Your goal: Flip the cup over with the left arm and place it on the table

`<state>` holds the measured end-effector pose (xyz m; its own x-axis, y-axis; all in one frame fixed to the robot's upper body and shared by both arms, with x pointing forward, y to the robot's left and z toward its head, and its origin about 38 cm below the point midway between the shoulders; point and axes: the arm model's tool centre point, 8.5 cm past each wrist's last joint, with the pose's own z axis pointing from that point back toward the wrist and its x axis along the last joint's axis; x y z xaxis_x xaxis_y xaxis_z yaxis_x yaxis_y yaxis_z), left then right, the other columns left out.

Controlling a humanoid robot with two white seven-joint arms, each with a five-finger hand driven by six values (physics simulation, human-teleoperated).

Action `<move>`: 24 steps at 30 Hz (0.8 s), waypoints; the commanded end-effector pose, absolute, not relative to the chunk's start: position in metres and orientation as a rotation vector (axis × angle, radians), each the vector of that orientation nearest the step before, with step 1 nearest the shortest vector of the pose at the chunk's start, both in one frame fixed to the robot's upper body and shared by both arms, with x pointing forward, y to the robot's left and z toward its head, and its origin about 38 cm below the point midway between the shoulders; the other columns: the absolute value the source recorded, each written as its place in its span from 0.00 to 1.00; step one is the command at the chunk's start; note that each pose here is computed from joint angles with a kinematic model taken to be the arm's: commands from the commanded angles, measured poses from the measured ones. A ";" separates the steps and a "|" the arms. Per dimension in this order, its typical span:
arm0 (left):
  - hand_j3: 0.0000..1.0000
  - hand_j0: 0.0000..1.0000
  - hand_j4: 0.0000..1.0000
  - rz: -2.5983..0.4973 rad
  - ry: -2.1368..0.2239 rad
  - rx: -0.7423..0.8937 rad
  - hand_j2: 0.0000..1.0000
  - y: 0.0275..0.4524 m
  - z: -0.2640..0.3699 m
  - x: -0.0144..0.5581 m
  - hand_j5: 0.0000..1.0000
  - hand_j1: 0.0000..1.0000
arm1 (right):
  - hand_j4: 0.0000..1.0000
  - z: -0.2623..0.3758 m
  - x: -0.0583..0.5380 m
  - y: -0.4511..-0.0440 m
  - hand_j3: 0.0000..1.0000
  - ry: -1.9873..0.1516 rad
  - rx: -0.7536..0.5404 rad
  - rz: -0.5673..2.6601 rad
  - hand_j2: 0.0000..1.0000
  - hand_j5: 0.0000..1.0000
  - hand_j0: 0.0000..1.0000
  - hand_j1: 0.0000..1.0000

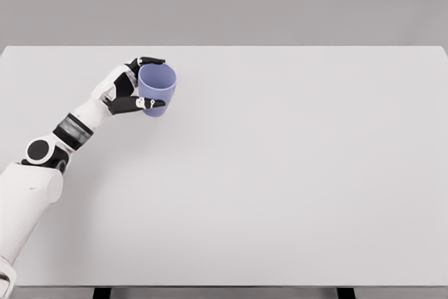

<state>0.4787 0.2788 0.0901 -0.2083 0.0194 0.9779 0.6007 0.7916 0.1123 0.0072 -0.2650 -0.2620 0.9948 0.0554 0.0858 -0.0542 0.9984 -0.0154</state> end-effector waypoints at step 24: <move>1.00 1.00 1.00 -0.557 -1.738 -0.472 1.00 0.288 0.097 0.479 1.00 1.00 | 1.00 -0.262 0.007 -0.265 1.00 -0.086 -0.013 0.055 1.00 1.00 1.00 1.00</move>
<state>0.4788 0.2842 0.0924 -0.2149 0.0166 0.9765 0.5920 0.7975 0.1167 0.0071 -0.2650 -0.2620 0.9948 0.0554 0.0858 -0.0542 0.9984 -0.0154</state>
